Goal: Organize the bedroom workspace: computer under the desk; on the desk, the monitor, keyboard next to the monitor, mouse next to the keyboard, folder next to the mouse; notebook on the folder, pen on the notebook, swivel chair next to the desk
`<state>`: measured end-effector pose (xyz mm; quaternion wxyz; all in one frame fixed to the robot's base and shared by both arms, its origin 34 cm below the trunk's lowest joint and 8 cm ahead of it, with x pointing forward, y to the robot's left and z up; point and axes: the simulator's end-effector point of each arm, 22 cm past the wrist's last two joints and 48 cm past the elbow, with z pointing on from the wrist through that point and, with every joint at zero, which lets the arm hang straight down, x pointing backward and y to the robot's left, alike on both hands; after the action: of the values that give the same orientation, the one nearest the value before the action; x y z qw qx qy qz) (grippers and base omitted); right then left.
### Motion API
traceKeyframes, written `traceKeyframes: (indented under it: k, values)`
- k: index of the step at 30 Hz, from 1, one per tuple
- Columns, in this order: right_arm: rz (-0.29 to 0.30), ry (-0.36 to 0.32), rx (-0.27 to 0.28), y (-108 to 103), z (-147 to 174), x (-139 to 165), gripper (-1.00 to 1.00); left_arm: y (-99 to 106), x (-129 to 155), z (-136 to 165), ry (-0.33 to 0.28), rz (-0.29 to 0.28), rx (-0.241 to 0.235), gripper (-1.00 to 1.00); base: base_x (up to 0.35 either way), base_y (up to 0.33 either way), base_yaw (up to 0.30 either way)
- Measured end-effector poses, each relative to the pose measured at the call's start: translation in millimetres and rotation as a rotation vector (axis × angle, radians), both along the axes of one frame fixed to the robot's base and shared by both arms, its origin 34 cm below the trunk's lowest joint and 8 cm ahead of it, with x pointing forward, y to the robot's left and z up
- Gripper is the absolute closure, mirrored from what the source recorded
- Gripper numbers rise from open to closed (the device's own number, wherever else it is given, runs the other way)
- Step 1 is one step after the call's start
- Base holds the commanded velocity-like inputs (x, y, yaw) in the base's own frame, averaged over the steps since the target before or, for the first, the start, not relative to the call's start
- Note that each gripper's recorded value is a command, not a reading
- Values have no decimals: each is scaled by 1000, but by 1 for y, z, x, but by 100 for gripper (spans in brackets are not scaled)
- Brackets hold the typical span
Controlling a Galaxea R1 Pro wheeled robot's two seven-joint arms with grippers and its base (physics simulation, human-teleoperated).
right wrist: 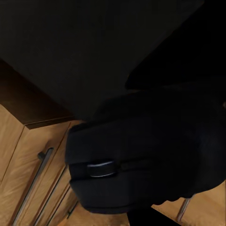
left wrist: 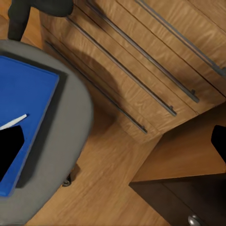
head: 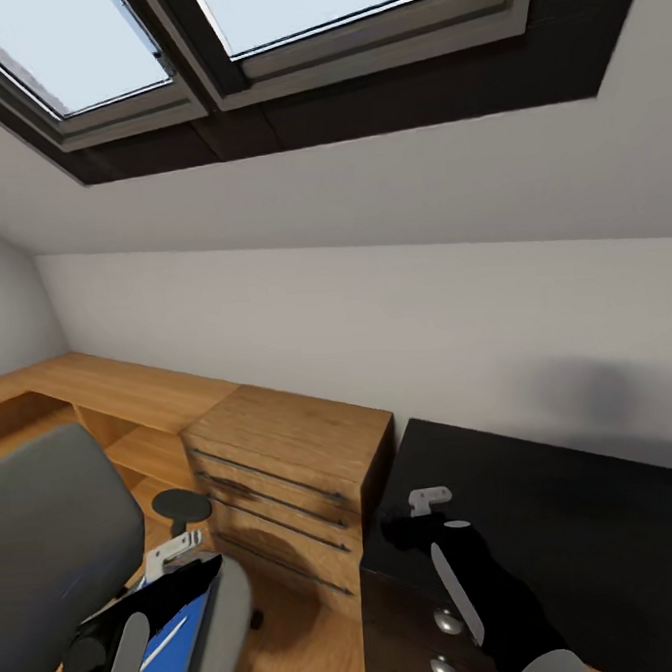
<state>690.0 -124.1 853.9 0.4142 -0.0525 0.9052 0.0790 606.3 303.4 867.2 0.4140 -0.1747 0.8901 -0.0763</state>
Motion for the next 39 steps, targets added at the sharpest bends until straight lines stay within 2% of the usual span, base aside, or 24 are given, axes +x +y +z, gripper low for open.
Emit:
traceKeyframes:
  k: [5, 10, 20, 26, 30, 37, 39]
  values:
    - [1, 0, 0, -2, -1, 0, 100, 0, 0, -1, 2, 0, 0, -100, 0, 0, 133]
    - [-8, -14, -36, -19, -1, 4, 100, 0, 0, -1, 2, -1, 0, -100, 0, 0, 12]
    - [-9, -19, -47, -22, 0, 4, 100, 0, 1, 1, -3, 0, 2, -100, 0, 0, 0]
    - [-2, -19, -116, -28, -3, 4, 100, 1, 4, 13, -31, 2, 7, -100, 0, 0, 0]
    - [4, 26, -141, -31, -23, -4, 100, 1, 5, 15, -37, 2, 7, -100, 0, 0, 0]
    - [6, 46, -147, -31, -31, -8, 100, 1, 5, 16, -40, 3, 8, -100, 113, 0, 0]
    - [8, 74, -152, -32, -42, -13, 100, 1, 5, 15, -37, 2, 7, -100, 22, 0, 0]
